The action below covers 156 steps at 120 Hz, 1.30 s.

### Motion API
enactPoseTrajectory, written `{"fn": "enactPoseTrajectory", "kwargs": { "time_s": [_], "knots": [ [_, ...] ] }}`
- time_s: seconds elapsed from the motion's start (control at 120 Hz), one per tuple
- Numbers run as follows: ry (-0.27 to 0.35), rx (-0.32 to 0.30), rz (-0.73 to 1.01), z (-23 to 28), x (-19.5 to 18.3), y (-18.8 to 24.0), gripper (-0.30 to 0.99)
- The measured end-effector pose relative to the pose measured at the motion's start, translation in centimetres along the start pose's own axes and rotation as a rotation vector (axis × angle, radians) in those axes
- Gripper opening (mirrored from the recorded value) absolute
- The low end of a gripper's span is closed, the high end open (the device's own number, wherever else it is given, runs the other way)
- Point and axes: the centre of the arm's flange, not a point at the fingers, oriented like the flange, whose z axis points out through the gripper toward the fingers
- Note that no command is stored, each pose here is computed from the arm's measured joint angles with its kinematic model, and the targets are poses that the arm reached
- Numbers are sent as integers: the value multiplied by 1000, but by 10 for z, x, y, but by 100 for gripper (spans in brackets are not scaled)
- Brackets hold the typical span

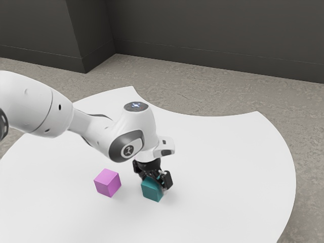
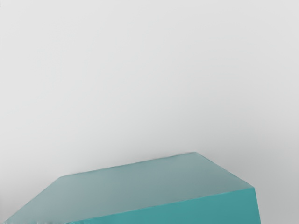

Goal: Pick up the blue block with one arm, and put the blue block on the pink block with one arm

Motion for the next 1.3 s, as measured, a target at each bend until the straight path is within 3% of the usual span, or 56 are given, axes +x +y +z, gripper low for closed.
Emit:
{"fn": "enactPoseTrajectory", "kwargs": {
  "time_s": [0.2,0.708,1.3],
  "knots": [
    [-9,3,-3,1,-1,-3,68],
    [-13,5,-5,2,-1,-3,47],
    [-18,12,-11,-1,-2,-3,37]
  ]
}}
